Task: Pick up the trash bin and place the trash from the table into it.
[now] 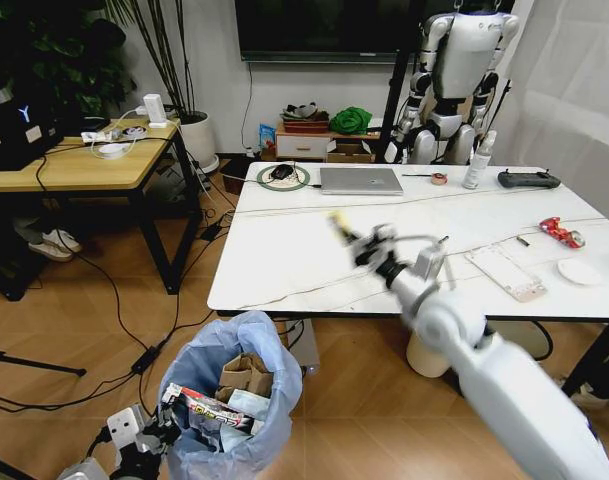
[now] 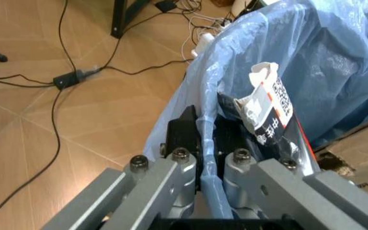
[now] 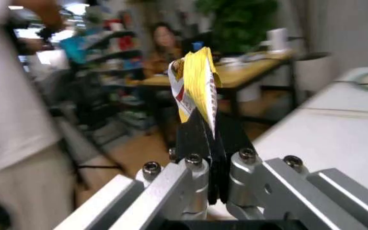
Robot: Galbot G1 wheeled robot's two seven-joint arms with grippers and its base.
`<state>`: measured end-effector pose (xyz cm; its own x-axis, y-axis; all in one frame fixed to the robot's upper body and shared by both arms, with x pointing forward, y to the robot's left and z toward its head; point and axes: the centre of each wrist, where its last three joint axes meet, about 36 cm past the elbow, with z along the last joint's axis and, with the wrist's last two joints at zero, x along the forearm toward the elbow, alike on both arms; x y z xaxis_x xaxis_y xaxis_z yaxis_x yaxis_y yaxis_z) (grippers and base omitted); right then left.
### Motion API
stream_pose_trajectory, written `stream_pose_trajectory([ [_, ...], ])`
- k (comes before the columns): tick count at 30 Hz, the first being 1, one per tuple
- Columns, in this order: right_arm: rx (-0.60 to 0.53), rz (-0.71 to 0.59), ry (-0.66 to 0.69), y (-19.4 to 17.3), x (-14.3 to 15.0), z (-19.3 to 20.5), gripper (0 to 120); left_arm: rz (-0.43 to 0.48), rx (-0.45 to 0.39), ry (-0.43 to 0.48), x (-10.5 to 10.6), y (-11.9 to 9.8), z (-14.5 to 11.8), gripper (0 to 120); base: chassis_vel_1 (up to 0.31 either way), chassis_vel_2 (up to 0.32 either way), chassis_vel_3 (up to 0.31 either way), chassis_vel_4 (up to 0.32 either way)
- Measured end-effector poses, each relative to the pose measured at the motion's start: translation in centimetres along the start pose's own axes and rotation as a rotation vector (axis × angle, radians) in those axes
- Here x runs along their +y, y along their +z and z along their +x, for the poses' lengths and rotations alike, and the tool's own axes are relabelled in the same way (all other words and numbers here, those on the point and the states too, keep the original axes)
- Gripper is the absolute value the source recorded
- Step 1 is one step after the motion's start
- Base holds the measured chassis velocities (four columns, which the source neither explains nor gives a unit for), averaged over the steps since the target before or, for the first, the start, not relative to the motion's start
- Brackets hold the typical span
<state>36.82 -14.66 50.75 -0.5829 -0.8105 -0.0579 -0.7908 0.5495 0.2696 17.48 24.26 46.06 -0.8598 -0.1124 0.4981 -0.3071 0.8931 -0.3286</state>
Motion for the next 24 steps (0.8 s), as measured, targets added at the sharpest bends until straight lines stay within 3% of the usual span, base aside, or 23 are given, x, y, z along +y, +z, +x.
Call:
stream_pose_trajectory([
  [7, 0.039, -0.062, -0.238, 3.2, 5.8, 0.6, 0, -0.001, -0.001, 0.003, -0.1, -0.1, 0.1, 0, 0.000, 0.000, 0.000, 0.000],
  [14, 0.101, -0.017, -0.234, 6.0, 5.7, 0.6, 0, 0.003, -0.002, 0.006, -0.2, -0.2, 0.1, 0, 0.000, 0.000, 0.000, 0.000],
  [18, 0.122, -0.006, -0.187, 7.0, 4.9, 0.7, 15, 0.008, -0.002, 0.011, -0.4, -0.1, 0.1, 0, 0.000, 0.000, 0.000, 0.000],
  [21, 0.130, -0.005, -0.178, 7.2, 4.9, 0.9, 18, 0.008, -0.003, 0.012, -0.4, -0.1, 0.1, 0, 0.000, 0.000, 0.000, 0.000],
  [24, 0.148, 0.003, -0.146, 7.8, 4.8, 1.5, 34, 0.008, -0.004, 0.016, -0.4, -0.1, -0.1, 0, 0.000, 0.000, 0.000, 0.000],
])
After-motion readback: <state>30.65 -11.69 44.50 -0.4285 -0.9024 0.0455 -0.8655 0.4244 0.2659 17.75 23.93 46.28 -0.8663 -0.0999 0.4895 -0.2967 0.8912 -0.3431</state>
